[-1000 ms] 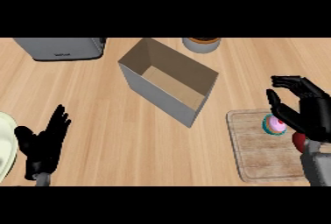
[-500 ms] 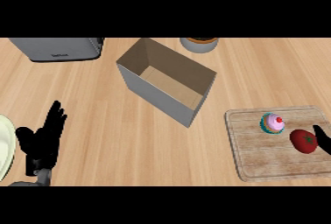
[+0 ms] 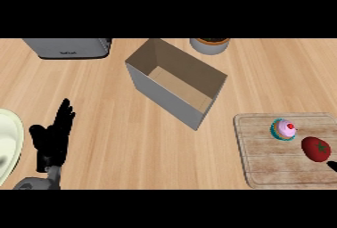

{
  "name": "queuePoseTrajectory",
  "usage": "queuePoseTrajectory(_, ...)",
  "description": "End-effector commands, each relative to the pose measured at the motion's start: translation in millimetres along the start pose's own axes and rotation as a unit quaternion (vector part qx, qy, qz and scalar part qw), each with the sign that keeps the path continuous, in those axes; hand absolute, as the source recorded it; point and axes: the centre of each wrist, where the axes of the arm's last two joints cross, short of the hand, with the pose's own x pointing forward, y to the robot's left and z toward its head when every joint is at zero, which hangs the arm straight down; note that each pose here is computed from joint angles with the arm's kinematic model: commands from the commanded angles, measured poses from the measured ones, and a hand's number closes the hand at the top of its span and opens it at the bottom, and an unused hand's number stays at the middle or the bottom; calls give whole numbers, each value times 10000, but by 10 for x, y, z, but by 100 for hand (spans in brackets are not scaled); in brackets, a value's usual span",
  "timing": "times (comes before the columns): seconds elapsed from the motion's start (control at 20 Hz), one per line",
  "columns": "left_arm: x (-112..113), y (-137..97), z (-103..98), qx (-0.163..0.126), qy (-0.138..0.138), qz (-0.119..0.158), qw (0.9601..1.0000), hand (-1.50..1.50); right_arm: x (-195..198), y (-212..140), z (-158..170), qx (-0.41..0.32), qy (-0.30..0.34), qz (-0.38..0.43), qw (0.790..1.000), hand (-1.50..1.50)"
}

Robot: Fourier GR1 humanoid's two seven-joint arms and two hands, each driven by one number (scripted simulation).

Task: Pick the cupcake from the cutting board and place it in the cardboard box

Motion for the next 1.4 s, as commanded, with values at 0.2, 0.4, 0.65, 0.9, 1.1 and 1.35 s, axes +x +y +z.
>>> queuePoseTrajectory(0.2, -33, -80, -5, -181, -3, -20, 9998, 0, 617, -191, 203, 865, 679, 772, 9909, -150)
queuePoseTrajectory(0.4, 24, -161, 29, -140, -73, 27, 9999, 0, 927, -215, 0, 1195, 902, 1051, 9831, -150)
queuePoseTrajectory(0.65, -113, -287, -65, -218, -55, -5, 9997, 0, 989, 73, 1, 1475, 1338, 1397, 9700, -150)
queuePoseTrajectory(0.9, 162, -202, -218, -181, -96, -31, 9998, 0, 991, 219, -169, 1758, 1618, 1452, 9601, -150)
queuePoseTrajectory(1.1, -65, -103, 22, -155, -55, -12, 9999, 0, 1111, 347, -191, 1939, 1598, 1314, 9590, -150)
queuePoseTrajectory(1.35, -42, -221, -185, -102, 19, -43, 9999, 0, 1161, 538, -139, 1781, 1735, 1386, 9586, -150)
